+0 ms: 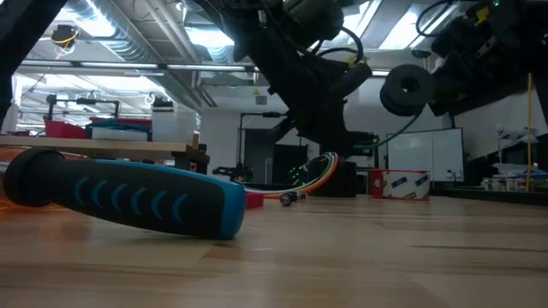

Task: Coil cords
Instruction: Coil the green wire into the black spool

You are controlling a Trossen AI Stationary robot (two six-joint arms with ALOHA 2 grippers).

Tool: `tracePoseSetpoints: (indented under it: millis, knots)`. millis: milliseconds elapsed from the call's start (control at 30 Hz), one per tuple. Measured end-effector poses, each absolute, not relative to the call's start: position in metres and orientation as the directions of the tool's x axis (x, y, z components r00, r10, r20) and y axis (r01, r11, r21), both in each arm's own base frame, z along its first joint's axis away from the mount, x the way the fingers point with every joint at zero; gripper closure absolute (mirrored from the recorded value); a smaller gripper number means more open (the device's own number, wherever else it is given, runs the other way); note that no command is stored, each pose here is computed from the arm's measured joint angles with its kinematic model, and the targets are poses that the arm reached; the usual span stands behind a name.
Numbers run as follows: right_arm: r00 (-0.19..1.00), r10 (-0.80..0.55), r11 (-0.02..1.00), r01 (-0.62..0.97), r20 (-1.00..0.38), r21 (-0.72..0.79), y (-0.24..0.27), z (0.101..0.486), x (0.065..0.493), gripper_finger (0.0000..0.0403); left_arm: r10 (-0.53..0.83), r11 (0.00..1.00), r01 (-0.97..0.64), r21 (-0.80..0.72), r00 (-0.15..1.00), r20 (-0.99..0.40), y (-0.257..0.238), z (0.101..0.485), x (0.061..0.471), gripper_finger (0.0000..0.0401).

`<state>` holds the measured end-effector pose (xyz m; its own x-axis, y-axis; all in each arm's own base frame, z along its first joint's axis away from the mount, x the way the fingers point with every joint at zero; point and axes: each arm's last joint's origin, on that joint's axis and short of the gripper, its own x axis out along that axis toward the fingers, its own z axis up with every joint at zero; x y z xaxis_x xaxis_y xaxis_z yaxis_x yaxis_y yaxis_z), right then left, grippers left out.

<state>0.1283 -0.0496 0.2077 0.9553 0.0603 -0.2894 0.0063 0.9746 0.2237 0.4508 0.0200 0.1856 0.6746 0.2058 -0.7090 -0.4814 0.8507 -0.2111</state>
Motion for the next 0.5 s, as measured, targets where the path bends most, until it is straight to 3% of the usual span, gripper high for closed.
tracePoseSetpoints:
  millis: [300,500]
  knots:
    - [0.938,0.045,0.974,0.036,-0.345,0.224,-0.049,0.202,0.126,0.04,0.201,0.839,-0.517,-0.169,0.583,-0.787,0.019,0.178,0.442,0.0401]
    - [0.913,0.061,0.966,0.047,-0.402,0.254,-0.048,0.196,0.124,0.04,0.173,0.832,-0.515,-0.205,0.592,-0.787,0.025,0.185,0.439,0.0401]
